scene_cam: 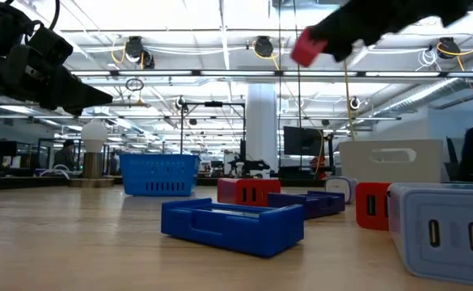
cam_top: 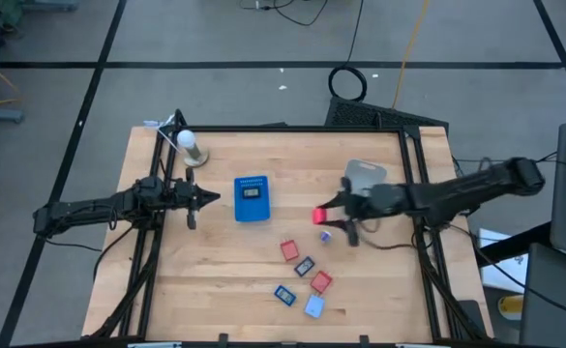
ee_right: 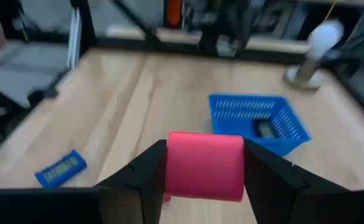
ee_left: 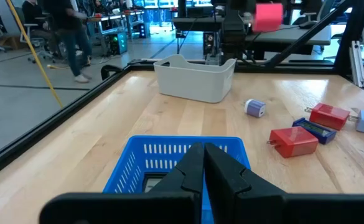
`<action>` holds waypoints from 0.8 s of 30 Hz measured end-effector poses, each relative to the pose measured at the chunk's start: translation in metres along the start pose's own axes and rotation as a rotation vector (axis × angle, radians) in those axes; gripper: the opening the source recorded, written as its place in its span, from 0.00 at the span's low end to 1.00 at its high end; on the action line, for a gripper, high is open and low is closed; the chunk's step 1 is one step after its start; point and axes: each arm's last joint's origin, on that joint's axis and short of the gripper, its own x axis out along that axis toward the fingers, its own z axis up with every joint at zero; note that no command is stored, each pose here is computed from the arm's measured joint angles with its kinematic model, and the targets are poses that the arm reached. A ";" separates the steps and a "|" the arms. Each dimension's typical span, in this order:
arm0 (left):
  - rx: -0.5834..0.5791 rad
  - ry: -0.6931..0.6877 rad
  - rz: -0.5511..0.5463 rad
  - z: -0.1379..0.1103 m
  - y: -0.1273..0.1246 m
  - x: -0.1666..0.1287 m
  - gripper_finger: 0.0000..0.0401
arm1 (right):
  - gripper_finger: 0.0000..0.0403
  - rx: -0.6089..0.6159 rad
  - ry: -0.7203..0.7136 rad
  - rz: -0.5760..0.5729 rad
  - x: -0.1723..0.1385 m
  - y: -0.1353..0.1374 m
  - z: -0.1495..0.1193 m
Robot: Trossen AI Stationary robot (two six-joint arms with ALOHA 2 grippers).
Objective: Pick & Place Office items
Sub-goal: Put the pink charger adapter into the white bin
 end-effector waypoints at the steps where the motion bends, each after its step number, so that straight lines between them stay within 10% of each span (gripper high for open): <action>1: 0.000 0.001 0.003 0.000 0.000 0.000 0.04 | 0.41 0.006 -0.041 -0.001 -0.009 -0.001 -0.004; 12: 0.000 0.002 0.009 0.000 0.000 0.000 0.04 | 0.41 0.051 -0.359 -0.042 -0.091 -0.012 -0.044; 24: -0.001 0.003 0.009 0.000 0.000 0.000 0.04 | 0.41 0.058 -0.479 -0.048 -0.110 -0.012 -0.088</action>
